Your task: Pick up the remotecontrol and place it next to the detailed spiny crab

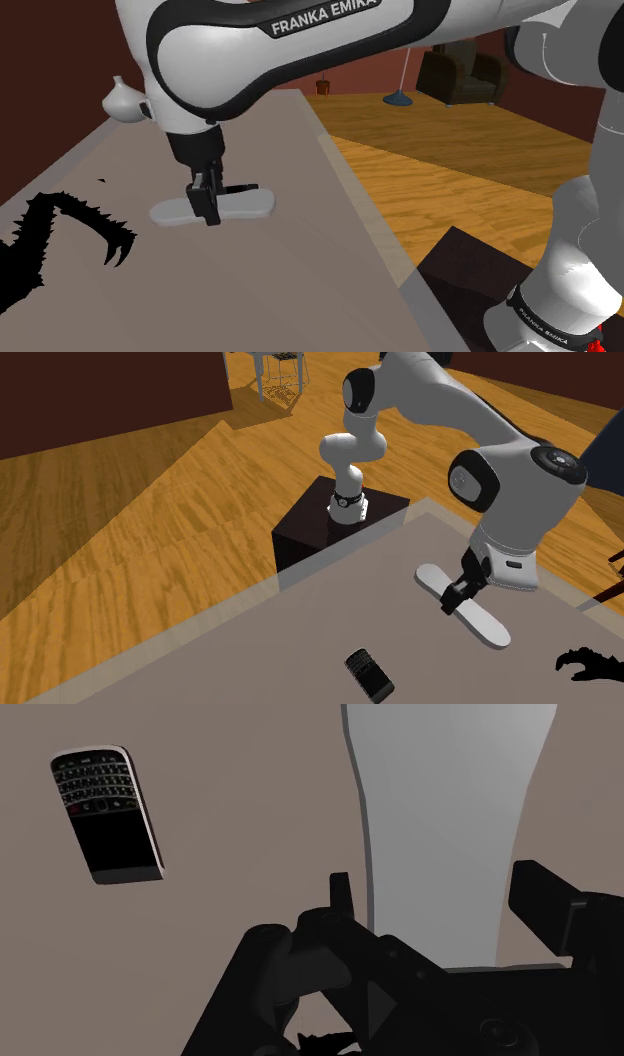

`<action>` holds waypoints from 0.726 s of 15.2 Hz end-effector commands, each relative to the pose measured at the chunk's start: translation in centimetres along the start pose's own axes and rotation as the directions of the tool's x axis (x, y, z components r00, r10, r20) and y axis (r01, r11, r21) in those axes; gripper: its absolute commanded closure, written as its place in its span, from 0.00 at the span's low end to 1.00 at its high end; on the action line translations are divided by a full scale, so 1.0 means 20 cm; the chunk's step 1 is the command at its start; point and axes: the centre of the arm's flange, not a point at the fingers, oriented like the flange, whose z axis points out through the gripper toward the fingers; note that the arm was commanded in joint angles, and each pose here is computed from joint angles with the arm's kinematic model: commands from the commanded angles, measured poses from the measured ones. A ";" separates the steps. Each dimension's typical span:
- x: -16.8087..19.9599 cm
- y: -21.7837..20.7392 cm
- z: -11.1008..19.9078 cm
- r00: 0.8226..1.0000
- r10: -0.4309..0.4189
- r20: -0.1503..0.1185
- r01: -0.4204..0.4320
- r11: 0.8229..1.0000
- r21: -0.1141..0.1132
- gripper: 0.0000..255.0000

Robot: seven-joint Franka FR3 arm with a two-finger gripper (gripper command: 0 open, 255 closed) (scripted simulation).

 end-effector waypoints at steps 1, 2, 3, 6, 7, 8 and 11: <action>0.00 0.00 0.05 1.000 0.000 -0.001 0.000 1.000 0.000 1.00; 0.00 0.00 0.08 1.000 0.000 -0.001 0.000 1.000 0.000 1.00; 0.00 0.00 0.10 1.000 0.000 -0.001 0.000 1.000 0.000 1.00; 0.00 0.00 0.18 1.000 0.000 -0.001 0.000 1.000 0.000 1.00; 0.00 0.00 0.21 1.000 0.000 -0.001 0.000 1.000 0.000 1.00; 0.00 0.00 0.23 1.000 0.000 -0.001 0.000 1.000 0.000 1.00; 0.00 0.00 0.31 1.000 0.000 -0.001 0.000 1.000 0.000 1.00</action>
